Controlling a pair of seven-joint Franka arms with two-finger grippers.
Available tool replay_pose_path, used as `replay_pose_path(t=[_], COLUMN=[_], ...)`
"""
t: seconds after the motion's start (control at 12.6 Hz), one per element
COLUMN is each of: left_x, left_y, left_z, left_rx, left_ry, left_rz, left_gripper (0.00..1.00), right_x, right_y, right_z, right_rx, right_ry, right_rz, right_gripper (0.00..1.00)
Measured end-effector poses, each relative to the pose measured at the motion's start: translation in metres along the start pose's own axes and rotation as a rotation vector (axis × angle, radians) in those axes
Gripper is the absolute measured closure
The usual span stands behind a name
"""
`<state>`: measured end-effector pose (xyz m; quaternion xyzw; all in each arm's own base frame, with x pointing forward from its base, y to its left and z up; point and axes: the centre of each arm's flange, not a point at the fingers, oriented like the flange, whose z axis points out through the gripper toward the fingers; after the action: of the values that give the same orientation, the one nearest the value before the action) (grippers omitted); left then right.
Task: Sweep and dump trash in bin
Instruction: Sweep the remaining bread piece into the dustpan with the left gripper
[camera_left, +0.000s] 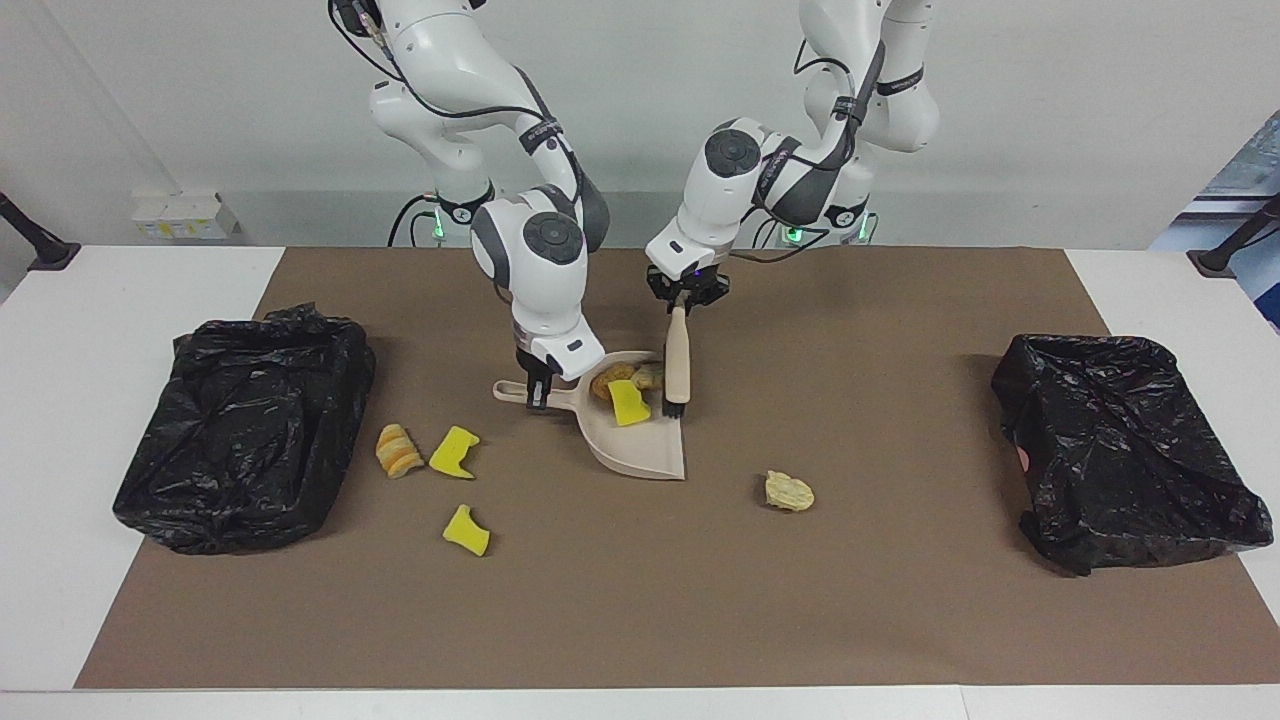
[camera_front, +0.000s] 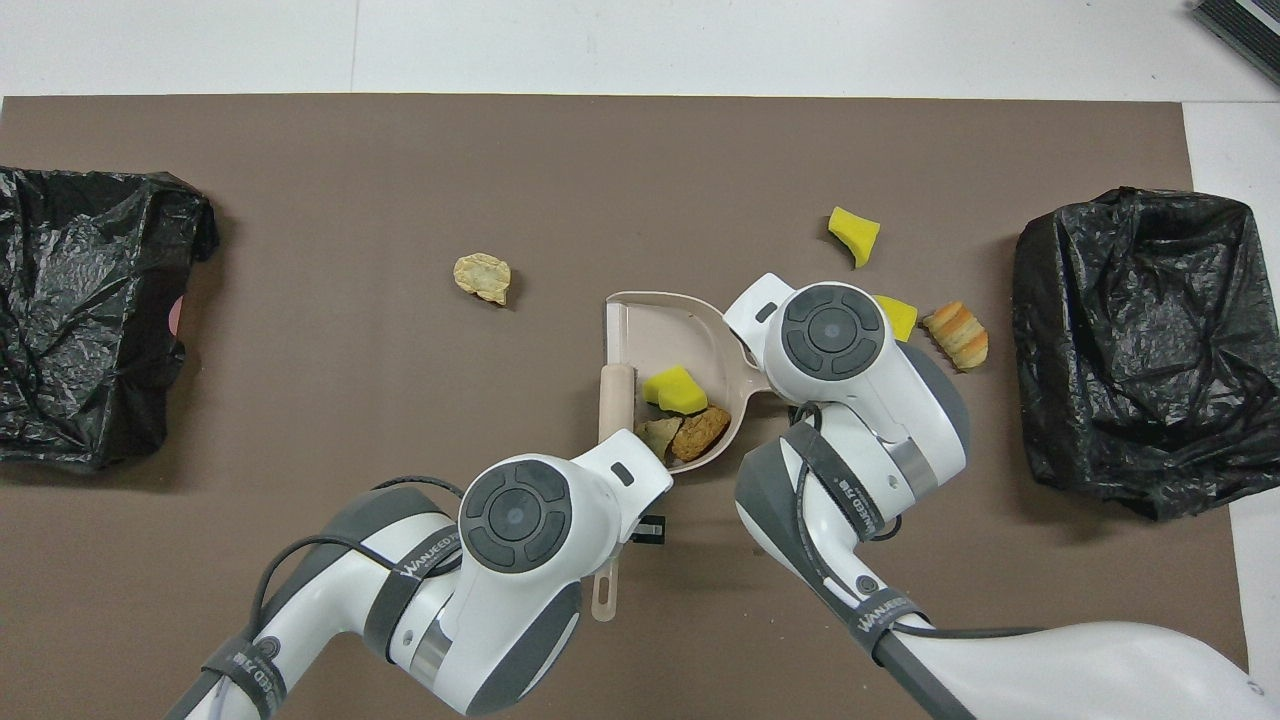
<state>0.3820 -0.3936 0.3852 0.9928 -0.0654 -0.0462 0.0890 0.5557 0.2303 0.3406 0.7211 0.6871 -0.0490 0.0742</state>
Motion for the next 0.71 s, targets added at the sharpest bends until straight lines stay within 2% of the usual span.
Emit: replay_pose_path(t=[0.32, 0.55, 0.71], left_x=[0.032, 0.072, 0.102], left_y=[-0.004, -0.064, -0.113], left_z=[-0.027, -0.043, -0.05], left_rx=[-0.019, 0.013, 0.038], left_ry=[-0.018, 0.004, 0.024], left_rz=[-0.05, -0.114, -0.097], left_gripper=[0.74, 0.74, 0.74], right_x=[0.0, 0.0, 0.0], right_y=[0.0, 0.0, 0.0], right_z=[0.0, 0.0, 0.0], right_rx=[0.0, 0.0, 0.0], right_ry=[0.0, 0.0, 0.0], right_rz=[0.0, 0.001, 0.001], right_gripper=[0.68, 0.68, 0.68])
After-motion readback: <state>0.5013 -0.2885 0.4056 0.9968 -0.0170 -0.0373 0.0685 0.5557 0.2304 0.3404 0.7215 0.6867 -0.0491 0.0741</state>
